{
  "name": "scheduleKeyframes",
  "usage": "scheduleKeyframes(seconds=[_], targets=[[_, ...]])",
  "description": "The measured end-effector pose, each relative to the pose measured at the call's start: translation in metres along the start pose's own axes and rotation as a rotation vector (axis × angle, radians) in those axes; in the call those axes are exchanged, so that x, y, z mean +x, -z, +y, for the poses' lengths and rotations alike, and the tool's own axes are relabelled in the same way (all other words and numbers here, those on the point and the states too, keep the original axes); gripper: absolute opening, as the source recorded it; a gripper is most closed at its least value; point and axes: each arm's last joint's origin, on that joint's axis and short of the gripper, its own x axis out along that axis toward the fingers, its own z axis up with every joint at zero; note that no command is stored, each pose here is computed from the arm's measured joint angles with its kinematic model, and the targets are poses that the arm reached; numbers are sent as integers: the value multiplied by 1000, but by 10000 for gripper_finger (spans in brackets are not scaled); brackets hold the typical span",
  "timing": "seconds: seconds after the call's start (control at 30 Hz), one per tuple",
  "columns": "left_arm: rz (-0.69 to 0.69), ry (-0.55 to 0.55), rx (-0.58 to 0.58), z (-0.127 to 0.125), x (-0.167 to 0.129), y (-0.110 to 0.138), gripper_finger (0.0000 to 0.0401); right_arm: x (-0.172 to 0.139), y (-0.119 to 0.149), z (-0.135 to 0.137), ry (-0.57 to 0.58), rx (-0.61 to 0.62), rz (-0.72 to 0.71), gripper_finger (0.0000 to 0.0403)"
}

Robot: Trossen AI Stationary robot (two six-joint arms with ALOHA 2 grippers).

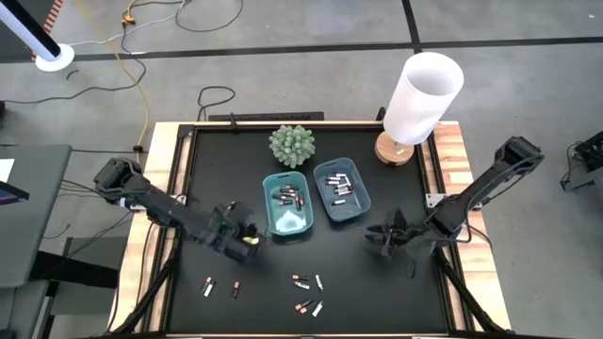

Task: Sort batteries
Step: Put the black battery into the green bin

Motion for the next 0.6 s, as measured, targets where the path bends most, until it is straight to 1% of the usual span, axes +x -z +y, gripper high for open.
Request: scheduleKeyframes(seconds=[0.17, 0.37, 0.43, 0.6], targets=[[76, 21, -119, 1, -12, 35, 141, -8, 13, 0, -1, -4, 66, 150], [174, 48, -245, -2, -30, 66, 141, -16, 23, 0, -8, 3, 111, 150], [220, 39, -287, -3, -33, 75, 141, -18, 25, 1, -21, -1, 120, 150], [337, -23, -338, -5, -35, 97, 141, -25, 30, 4, -64, -26, 137, 150]])
